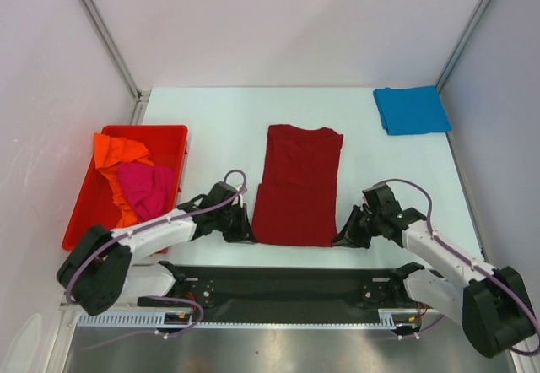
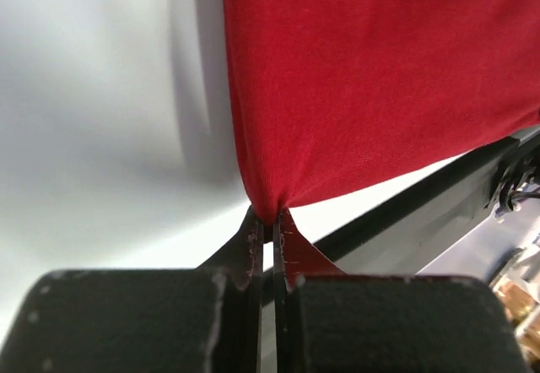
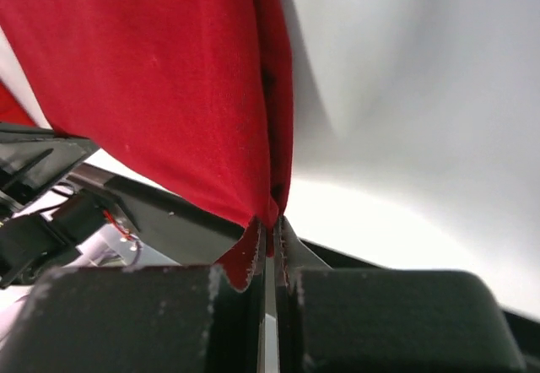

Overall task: Fold and stack the t-shirts
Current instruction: Fold the tshirt

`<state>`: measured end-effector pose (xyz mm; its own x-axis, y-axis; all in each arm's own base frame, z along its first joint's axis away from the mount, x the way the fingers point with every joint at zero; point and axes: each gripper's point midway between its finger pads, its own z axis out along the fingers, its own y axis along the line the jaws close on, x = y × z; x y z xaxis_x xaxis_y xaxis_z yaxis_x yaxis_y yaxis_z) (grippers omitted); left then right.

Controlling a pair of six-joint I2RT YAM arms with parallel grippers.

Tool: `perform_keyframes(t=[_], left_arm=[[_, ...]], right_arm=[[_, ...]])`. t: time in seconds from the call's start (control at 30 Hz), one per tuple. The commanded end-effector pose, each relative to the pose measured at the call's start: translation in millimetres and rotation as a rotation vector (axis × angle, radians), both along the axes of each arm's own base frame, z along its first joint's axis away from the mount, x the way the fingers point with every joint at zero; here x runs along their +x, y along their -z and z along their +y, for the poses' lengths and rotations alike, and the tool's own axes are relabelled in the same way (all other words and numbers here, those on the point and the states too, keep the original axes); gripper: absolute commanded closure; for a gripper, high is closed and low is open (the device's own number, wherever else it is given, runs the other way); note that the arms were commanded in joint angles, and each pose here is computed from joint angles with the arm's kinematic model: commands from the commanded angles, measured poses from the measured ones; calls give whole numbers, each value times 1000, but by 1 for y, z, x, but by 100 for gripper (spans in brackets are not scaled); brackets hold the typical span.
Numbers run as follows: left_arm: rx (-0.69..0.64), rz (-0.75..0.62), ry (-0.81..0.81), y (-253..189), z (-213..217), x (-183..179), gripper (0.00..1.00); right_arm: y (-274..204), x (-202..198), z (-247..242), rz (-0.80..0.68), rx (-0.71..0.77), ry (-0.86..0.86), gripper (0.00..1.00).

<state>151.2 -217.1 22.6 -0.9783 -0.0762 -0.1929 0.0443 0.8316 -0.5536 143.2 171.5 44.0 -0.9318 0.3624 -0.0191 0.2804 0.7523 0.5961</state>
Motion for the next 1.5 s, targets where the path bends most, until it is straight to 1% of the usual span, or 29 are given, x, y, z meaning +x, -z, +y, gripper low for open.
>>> perform_keyframes(t=[0.0,0.07,0.1,0.13,0.17,0.2,0.27,0.3,0.37,0.4,0.43,0.47,0.5,0.57,0.6,0.63,0.67,0.7,0.77,0.8,0.83,0.87,0.9,0.97,1.07,1.2,1.37,1.43,1.47], left_arm=[[90,-90,21,-19,15,8,100],[129,-159,41,-41,15,26,100],[155,-159,51,-45,17,28,100],[148,-218,66,-66,9,45,100],[178,-255,82,-89,2,67,99],[172,-282,94,-98,-4,77,99],[206,-315,107,-110,-8,97,98],[204,-340,104,-121,-17,117,97],[203,-330,101,-124,-21,139,96],[202,-327,106,-126,-30,160,96],[192,-320,97,-128,-30,172,97],[191,-320,102,-128,-32,182,97],[171,-354,94,-141,-39,200,97],[174,-328,98,-127,-42,222,97],[148,-361,93,-142,-50,238,97],[155,-328,93,-125,-51,250,98],[142,-322,100,-126,-54,256,98],[117,-362,95,-142,-61,270,97],[105,-350,93,-131,-68,287,96],[78,-377,91,-141,-74,298,96],[67,-384,84,-141,-76,305,95],[65,-366,76,-129,-79,313,95],[39,-386,74,-137,-83,321,93],[22,-389,60,-131,-87,335,93],[-23,-393,44,-128,-94,347,91],[-43,-370,7,-107,-95,360,87],[-57,-380,-45,-92,-88,377,89],[-65,-397,-68,-92,-81,386,98],[-61,-407,-77,-93,-78,389,100]], right_arm=[[-18,-1,-6,5,-29,43,100],[-29,6,-10,-11,-54,48,100],[-39,15,-9,-23,-60,39,100],[-48,23,-8,-41,-57,36,100],[-67,51,-13,-77,-82,50,100],[-73,61,-10,-94,-83,37,100],[-86,85,-18,-114,-94,58,100],[-93,105,-19,-131,-105,46,100],[-102,131,-25,-145,-113,59,100],[-95,143,-26,-126,-126,42,100],[-114,166,-25,-175,-110,43,100],[-116,177,-29,-175,-114,49,100],[-120,189,-30,-184,-112,49,100],[-123,220,-33,-195,-111,37,100],[-121,229,-33,-193,-112,35,100],[-121,247,-32,-204,-106,23,100],[-117,254,-35,-191,-106,24,100],[-118,262,-38,-197,-100,28,100],[-115,285,-38,-212,-88,23,100],[-116,292,-38,-219,-70,22,100],[-114,300,-39,-224,-68,21,100],[-109,310,-39,-226,-66,13,100],[-105,314,-40,-217,-51,11,100],[-93,326,-41,-214,-43,5,100],[-88,342,-44,-240,-28,2,100],[-70,363,-43,-242,-9,-14,100],[-58,383,-48,-253,7,-5,99],[-54,391,-49,-262,12,-14,99],[-54,393,-52,-263,14,-11,98]])
